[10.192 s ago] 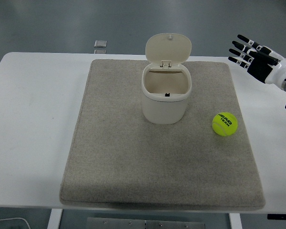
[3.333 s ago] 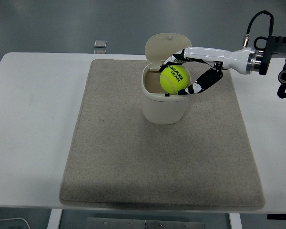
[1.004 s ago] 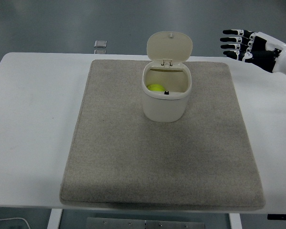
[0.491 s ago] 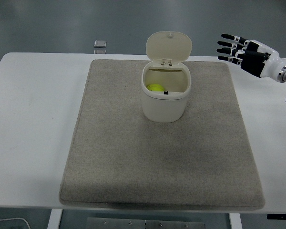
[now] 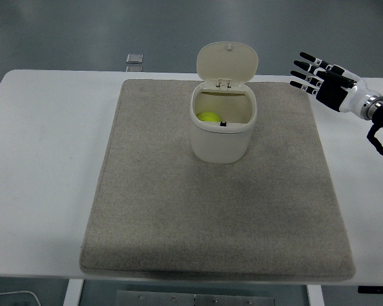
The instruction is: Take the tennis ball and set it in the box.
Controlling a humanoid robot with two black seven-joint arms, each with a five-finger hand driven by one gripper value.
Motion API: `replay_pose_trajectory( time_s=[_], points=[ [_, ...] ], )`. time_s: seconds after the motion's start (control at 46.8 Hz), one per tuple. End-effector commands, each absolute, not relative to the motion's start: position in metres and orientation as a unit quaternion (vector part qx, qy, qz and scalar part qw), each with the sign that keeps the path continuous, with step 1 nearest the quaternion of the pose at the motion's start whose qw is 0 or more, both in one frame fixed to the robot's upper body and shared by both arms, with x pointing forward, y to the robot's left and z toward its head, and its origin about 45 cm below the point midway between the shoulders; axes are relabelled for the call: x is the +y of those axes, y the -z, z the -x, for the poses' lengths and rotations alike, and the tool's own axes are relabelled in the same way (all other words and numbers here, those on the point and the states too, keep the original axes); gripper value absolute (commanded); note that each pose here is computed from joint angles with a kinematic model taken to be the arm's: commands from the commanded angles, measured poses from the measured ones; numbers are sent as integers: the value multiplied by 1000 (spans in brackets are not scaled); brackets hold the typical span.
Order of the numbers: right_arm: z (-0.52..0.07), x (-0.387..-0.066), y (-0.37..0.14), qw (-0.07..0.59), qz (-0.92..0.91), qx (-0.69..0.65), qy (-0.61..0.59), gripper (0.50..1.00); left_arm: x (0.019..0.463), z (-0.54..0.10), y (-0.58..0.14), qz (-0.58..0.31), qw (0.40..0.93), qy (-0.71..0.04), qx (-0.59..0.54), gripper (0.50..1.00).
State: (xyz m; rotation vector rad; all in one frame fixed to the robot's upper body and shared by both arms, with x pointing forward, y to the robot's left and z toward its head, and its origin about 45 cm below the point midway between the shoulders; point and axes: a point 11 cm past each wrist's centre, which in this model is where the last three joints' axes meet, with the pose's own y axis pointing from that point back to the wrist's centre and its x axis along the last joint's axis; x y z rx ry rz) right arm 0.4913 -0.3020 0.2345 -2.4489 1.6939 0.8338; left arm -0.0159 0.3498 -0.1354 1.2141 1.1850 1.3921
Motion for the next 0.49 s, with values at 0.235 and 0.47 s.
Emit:
replay_pose_trajectory(
  time_s=[0.235, 0.47],
  points=[
    [-488, -308, -231, 40, 787, 549, -278, 903, 350, 15, 135, -492, 456, -565, 480, 992],
    [-489, -312, -233, 41, 786, 552, -275, 903, 350, 15, 135, -492, 456, -565, 480, 992]
  ],
)
